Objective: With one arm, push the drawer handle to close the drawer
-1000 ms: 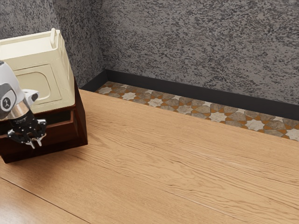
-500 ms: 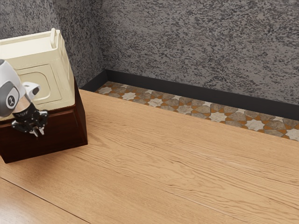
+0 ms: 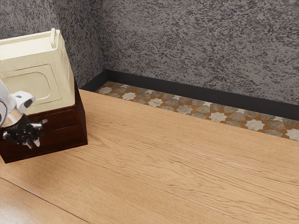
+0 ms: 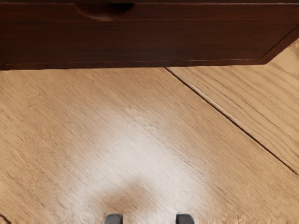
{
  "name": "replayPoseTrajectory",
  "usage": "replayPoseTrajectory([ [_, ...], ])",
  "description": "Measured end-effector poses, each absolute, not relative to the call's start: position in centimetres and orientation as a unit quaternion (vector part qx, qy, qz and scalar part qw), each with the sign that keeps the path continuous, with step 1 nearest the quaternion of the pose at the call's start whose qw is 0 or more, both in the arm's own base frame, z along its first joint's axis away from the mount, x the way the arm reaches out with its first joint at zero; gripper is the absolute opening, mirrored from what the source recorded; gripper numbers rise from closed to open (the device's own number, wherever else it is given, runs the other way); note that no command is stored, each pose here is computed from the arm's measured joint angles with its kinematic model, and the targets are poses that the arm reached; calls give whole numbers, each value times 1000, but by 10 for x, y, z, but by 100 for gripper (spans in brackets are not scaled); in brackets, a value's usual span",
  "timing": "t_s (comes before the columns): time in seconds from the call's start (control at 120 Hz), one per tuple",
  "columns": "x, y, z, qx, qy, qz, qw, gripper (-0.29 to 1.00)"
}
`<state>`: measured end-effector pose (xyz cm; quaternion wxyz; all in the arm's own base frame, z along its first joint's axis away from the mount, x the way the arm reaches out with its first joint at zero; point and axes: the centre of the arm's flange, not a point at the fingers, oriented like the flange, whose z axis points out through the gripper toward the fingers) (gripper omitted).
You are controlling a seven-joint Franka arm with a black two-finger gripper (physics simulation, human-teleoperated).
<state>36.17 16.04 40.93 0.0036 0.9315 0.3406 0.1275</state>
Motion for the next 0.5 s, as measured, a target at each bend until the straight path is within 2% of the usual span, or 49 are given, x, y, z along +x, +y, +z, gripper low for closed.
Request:
replayPoseTrajectory([
  [0.083,345,103,433,944,309,113,11,10],
  [0.183,357,-15,471,971,220,91,18,12],
  [0.308,425,-125,543,988,122,66,66,18],
  [0.417,508,-138,612,990,78,73,95,35],
  [0.5,551,-111,632,990,71,71,97,46],
])
